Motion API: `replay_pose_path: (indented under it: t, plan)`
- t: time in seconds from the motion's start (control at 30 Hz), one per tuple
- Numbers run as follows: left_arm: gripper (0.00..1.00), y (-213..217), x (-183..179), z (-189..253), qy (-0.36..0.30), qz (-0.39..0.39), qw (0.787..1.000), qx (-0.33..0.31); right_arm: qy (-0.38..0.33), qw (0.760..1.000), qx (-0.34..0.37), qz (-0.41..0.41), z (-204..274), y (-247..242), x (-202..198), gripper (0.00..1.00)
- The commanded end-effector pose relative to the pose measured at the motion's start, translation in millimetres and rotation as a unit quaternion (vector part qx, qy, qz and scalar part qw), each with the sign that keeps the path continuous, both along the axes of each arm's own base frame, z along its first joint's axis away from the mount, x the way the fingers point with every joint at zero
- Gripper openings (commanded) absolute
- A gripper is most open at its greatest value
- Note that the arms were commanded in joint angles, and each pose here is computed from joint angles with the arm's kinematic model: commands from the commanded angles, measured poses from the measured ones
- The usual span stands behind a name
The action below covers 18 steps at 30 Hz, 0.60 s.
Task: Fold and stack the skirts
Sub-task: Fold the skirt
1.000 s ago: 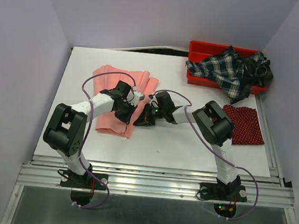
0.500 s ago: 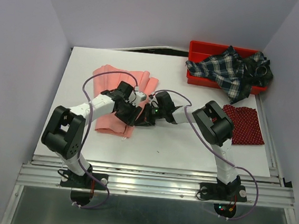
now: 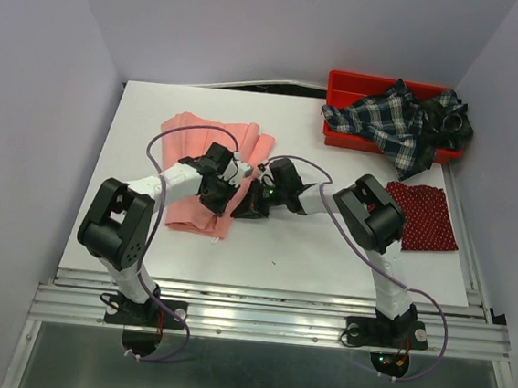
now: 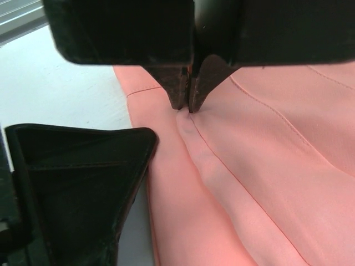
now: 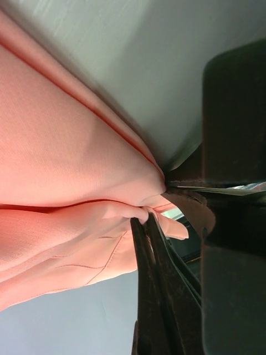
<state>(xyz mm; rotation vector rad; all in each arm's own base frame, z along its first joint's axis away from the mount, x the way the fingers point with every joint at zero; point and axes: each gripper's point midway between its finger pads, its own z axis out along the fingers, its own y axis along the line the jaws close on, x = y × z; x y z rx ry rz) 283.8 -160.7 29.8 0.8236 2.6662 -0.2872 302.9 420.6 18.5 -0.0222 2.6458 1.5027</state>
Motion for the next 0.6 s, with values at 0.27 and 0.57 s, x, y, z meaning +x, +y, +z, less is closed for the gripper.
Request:
replay_pose_path:
  t: [0.27,0.57]
  plan:
    - [0.0,-31,-15,47,-0.034,-0.045,0.997,-0.057,0.025,0.994,-0.097,-0.034,-62,-25,-9,0.01]
    - [0.0,-34,-24,-5,0.04,-0.049,0.997,-0.043,0.027,0.994,-0.1,-0.042,-58,-29,-11,0.01]
